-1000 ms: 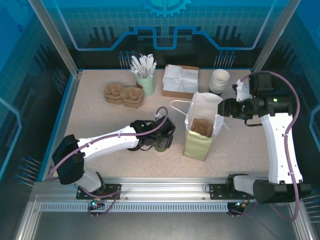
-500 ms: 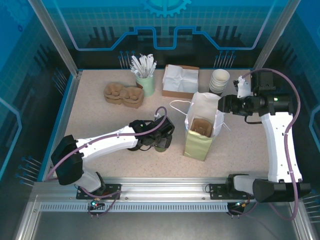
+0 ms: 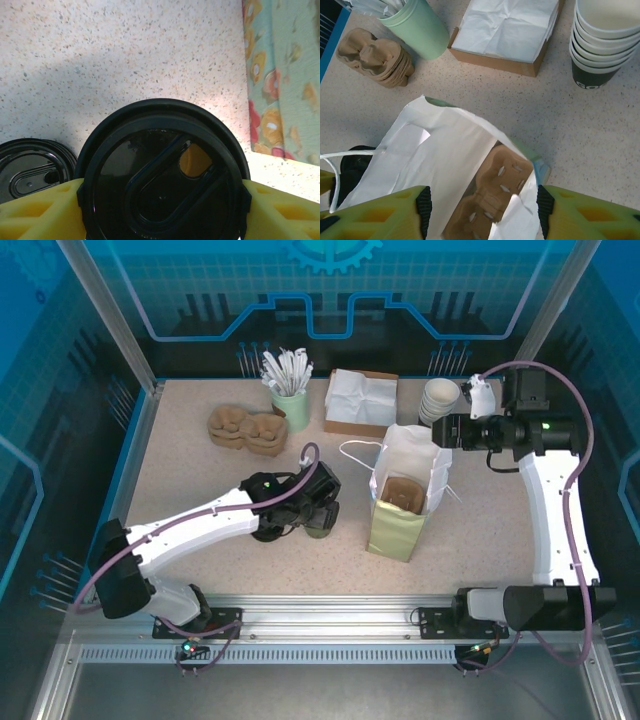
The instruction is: Pack the takeout coffee
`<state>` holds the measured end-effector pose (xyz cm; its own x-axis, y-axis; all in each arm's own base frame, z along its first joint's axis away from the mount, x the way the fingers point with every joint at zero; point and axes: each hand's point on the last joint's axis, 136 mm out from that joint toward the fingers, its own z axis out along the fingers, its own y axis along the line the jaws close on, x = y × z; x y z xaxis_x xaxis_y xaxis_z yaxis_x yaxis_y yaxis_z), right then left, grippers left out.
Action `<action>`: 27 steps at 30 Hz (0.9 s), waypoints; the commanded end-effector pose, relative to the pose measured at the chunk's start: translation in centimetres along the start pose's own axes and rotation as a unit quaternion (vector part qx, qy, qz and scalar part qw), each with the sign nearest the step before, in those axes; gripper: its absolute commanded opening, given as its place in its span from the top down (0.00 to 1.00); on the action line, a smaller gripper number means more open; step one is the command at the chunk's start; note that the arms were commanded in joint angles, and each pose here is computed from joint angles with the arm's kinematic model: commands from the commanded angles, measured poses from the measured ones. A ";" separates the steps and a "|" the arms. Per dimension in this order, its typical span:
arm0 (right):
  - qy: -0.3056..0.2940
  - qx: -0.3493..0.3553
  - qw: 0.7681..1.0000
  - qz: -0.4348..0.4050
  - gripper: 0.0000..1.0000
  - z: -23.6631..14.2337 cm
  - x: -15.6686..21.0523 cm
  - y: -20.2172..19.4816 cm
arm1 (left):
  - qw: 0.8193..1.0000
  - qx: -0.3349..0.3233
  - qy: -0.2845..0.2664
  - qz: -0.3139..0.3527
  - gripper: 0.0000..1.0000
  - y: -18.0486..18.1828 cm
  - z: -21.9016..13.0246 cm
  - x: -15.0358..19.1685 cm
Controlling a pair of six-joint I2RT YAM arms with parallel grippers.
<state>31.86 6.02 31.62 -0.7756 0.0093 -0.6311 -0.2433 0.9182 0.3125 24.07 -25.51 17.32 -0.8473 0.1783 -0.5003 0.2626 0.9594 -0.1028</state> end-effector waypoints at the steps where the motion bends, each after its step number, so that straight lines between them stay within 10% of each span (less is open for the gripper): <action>1: -0.022 -0.017 0.998 -0.052 0.40 -0.5 -1.6 0.3 | 1.000 0.000 -0.025 0.000 0.31 0.8 -2.7 -1.5; 27: 0.086 -0.095 0.959 -0.251 0.36 5.1 -0.9 0.4 | 0.991 0.058 -0.119 0.023 0.31 0.2 -16.8 -8.5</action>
<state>36.20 7.73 28.89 -0.6901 -0.3684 -0.6229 -0.5942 0.7798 0.1972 23.96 -23.84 35.21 -0.7091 0.1185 -0.6951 0.3404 0.9209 -0.1902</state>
